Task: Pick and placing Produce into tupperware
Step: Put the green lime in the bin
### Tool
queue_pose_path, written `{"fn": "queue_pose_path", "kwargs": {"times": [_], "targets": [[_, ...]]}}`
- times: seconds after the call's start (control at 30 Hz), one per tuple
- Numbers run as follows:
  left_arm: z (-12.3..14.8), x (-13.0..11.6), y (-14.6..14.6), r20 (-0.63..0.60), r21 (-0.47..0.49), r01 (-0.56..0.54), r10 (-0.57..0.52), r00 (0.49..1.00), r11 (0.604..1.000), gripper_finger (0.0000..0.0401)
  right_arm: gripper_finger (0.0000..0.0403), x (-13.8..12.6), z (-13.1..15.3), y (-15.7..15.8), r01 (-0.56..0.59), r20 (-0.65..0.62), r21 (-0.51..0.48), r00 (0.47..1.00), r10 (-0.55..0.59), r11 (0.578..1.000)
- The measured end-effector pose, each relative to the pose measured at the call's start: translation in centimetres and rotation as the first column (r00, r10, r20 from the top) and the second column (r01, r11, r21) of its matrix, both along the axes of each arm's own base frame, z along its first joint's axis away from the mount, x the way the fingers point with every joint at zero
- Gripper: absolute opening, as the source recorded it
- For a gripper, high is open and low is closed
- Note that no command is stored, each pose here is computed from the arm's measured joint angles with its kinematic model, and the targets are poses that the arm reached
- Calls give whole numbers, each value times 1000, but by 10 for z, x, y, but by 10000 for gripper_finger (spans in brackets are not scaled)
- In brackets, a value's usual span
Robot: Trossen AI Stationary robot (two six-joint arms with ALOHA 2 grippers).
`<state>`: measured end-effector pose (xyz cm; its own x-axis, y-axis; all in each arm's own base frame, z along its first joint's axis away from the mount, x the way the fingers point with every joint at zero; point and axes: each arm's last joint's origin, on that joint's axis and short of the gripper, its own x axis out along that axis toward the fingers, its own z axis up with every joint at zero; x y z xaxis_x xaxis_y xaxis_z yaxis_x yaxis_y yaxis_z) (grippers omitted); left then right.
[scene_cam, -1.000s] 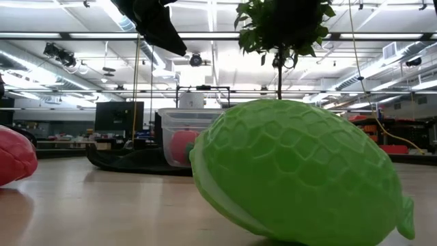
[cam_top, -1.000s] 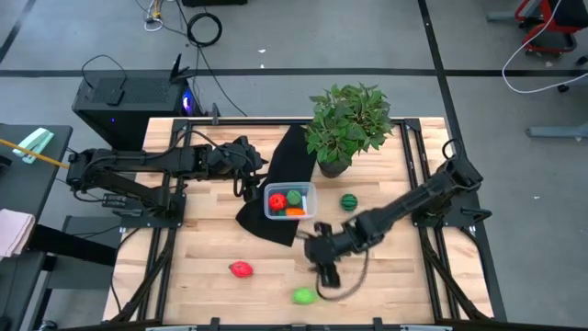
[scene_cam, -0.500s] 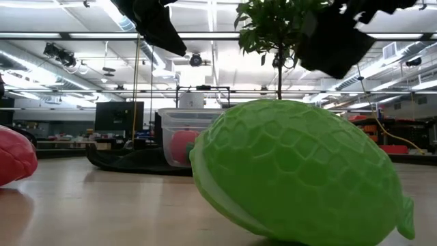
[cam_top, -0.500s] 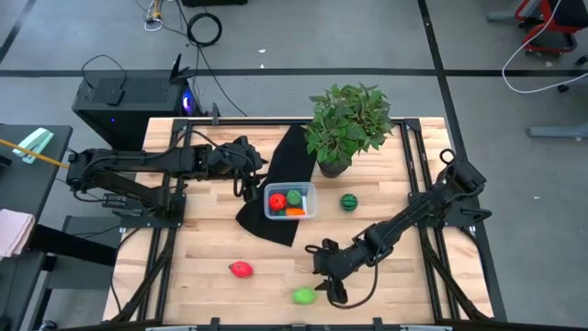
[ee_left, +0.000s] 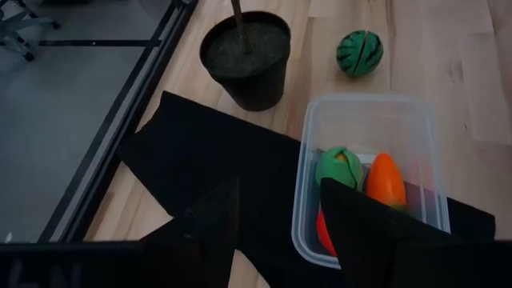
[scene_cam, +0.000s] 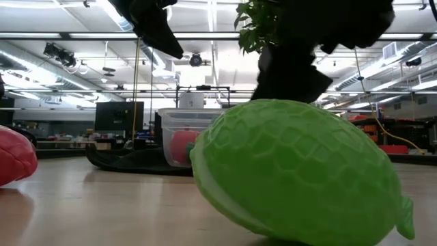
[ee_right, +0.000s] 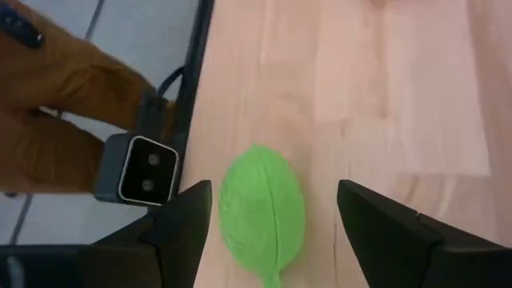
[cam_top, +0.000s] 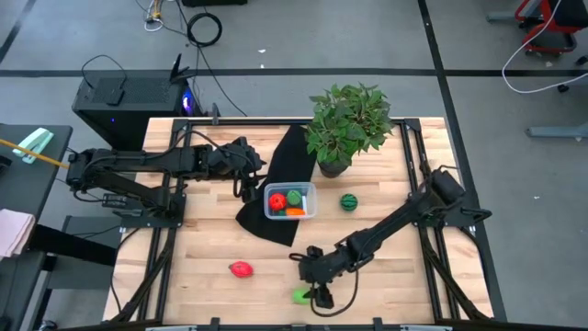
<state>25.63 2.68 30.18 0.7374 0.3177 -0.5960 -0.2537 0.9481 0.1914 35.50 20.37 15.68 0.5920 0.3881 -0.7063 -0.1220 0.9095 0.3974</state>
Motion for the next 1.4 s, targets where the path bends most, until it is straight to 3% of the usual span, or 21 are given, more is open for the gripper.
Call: {"fn": "queue_pose_path", "kwargs": {"times": [0.33, 0.7, 0.87, 1.1, 1.4], "targets": [[-1, -1, 0, -11, -1, 1, -1, 1000, 1000, 186, 275, 10, -23, 25, -150, -45, 52, 987, 153, 987], [-2, -1, 0, -24, -1, 1, -1, 1000, 1000, 184, 272, 20, -41, 38, -191, -64, 46, 979, 193, 981], [-2, -1, 0, -24, -1, 2, -2, 1000, 1000, 183, 253, 16, -43, 42, -229, -86, 53, 969, 233, 972], [-2, -1, 0, -24, -1, 2, -2, 1000, 1000, 184, 214, 13, -41, 40, -270, -94, 6, 958, 269, 963], [-2, -1, 0, -23, -1, 2, -2, 1000, 1000, 181, 231, 20, -17, -4, -174, -119, -193, 981, 153, 966]]}}
